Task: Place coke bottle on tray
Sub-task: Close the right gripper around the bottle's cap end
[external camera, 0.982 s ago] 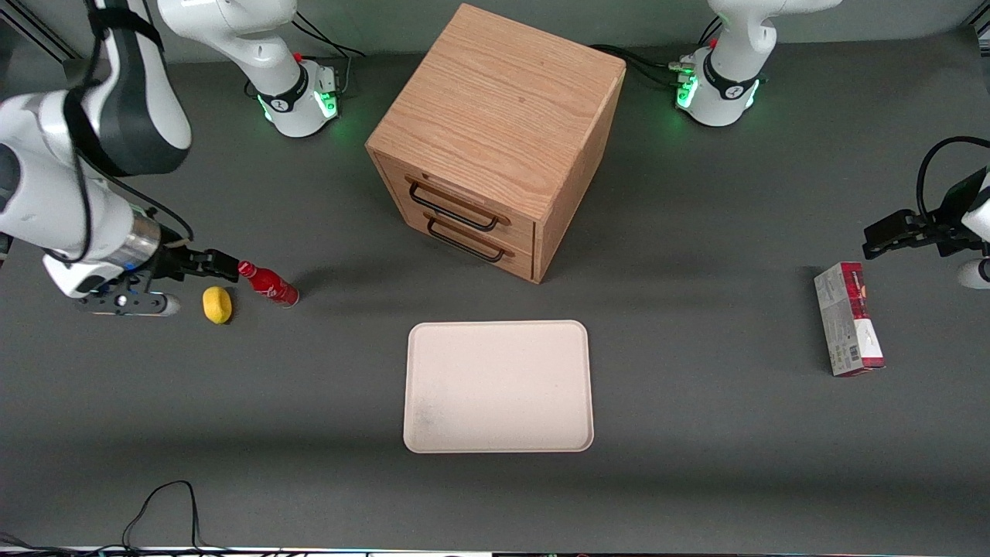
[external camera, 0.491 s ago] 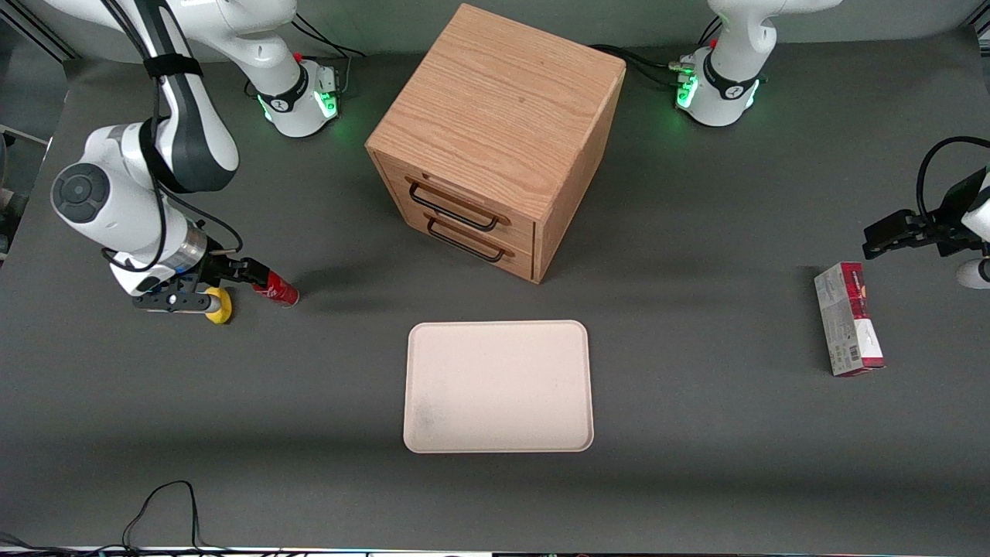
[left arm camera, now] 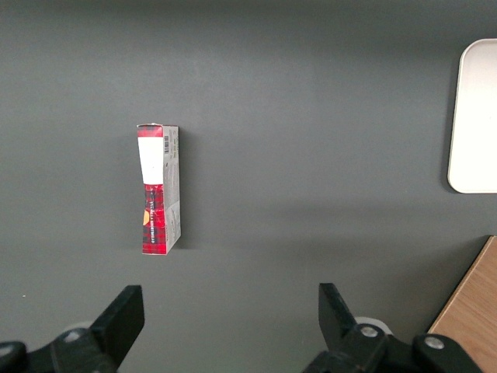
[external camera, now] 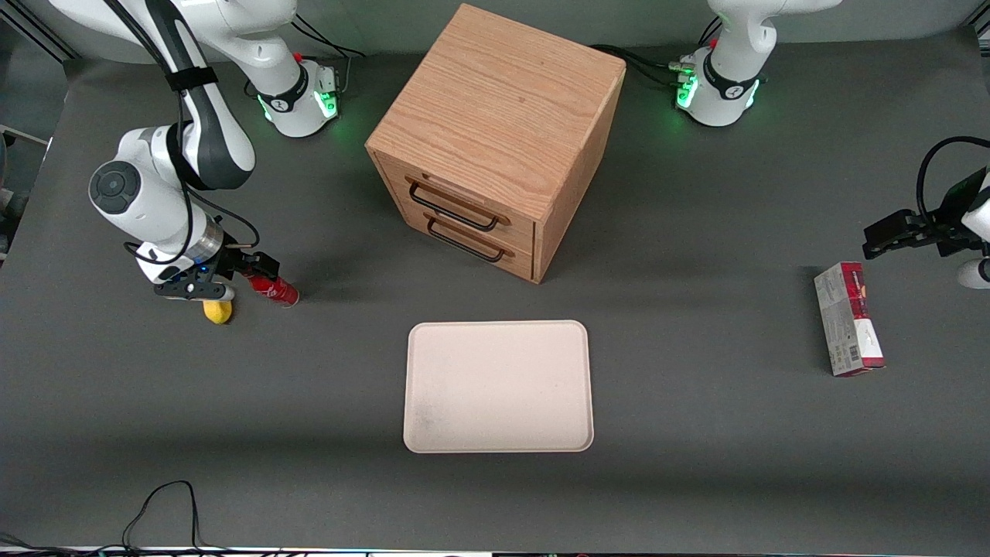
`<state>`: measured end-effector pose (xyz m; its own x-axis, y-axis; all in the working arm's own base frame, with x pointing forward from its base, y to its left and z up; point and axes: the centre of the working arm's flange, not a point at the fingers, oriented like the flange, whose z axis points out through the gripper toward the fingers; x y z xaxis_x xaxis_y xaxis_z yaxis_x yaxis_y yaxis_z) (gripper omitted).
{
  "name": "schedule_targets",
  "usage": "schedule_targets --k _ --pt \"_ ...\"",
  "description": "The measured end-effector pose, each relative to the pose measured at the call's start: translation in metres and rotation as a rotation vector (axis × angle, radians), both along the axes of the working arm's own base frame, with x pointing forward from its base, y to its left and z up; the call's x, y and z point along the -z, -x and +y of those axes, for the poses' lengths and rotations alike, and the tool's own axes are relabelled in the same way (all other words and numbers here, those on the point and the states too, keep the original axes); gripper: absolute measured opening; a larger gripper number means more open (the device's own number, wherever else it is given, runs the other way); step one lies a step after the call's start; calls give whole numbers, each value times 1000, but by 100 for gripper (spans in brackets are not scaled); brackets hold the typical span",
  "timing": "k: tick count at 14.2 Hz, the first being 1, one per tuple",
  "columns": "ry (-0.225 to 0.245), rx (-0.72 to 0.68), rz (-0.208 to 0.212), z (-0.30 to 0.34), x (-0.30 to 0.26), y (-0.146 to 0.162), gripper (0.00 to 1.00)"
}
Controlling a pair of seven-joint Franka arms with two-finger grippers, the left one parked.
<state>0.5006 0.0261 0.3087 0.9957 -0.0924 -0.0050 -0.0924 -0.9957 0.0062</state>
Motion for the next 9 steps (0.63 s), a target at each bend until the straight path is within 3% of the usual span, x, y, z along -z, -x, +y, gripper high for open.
schedule_targets --k 2,5,9 --pt "0 0 4 0 1 2 96" --pt "0 -1 6 0 2 4 82" --pt "0 0 -2 -1 -2 4 38"
